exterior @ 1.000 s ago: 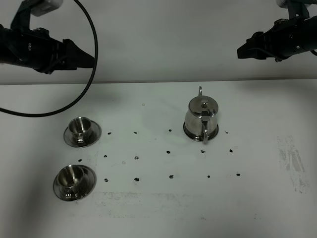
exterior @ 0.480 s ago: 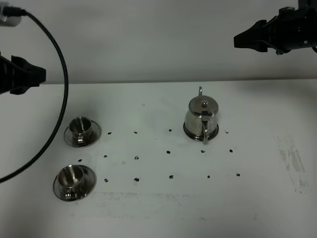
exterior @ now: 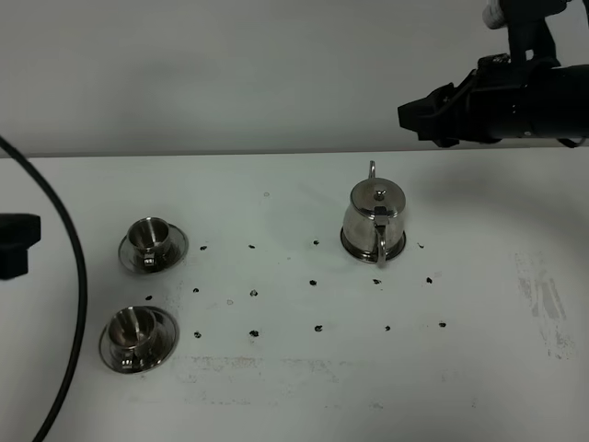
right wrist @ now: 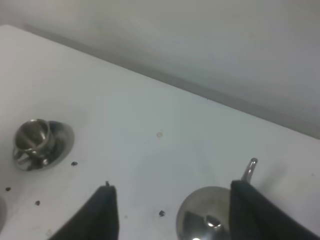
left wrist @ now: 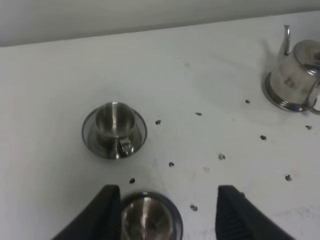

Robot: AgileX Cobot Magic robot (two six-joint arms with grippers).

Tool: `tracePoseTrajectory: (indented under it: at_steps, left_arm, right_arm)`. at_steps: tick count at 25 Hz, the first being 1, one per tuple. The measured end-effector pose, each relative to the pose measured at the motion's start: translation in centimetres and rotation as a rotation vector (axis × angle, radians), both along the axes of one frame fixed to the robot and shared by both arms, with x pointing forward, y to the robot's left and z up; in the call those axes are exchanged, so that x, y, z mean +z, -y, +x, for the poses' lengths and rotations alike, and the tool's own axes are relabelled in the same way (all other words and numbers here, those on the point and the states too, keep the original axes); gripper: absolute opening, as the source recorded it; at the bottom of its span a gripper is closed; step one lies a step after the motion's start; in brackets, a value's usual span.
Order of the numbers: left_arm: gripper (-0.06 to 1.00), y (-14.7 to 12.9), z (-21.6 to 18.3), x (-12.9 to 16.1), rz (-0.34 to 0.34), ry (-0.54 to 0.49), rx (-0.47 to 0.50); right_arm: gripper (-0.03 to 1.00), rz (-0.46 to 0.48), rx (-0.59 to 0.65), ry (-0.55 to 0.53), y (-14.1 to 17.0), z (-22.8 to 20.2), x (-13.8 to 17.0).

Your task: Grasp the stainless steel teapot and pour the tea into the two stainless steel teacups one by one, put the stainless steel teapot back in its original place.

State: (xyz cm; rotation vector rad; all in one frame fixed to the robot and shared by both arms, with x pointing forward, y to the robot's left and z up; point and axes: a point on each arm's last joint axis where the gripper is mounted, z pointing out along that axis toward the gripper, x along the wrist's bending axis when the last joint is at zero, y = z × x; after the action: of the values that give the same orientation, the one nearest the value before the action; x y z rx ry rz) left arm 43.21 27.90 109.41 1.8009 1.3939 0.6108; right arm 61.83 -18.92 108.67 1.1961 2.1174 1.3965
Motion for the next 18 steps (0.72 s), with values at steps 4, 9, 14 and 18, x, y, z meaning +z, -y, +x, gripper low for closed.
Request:
tracePoseTrajectory:
  at_steps: [4, 9, 14, 18]
  left_arm:
    - [0.42, -0.2, -3.5, -0.5, 0.018, -0.023, 0.025]
    - [0.42, -0.6, -8.0, -1.2, 0.042, -0.108, 0.076]
    - [0.42, -0.7, -12.1, -2.8, 0.033, -0.163, 0.112]
    - [0.42, -0.6, -15.0, -4.3, 0.032, -0.123, 0.112]
  right_arm:
    - [0.49, -0.046, 0.010, 0.007, -1.3, -0.8, -0.8]
    - [0.49, -0.068, 0.029, -0.013, -2.2, -1.4, -1.9]
    - [0.49, -0.059, 0.032, -0.048, -2.4, -1.7, -2.2]
    - [0.48, -0.069, 0.063, -0.079, -3.9, -2.4, -2.5]
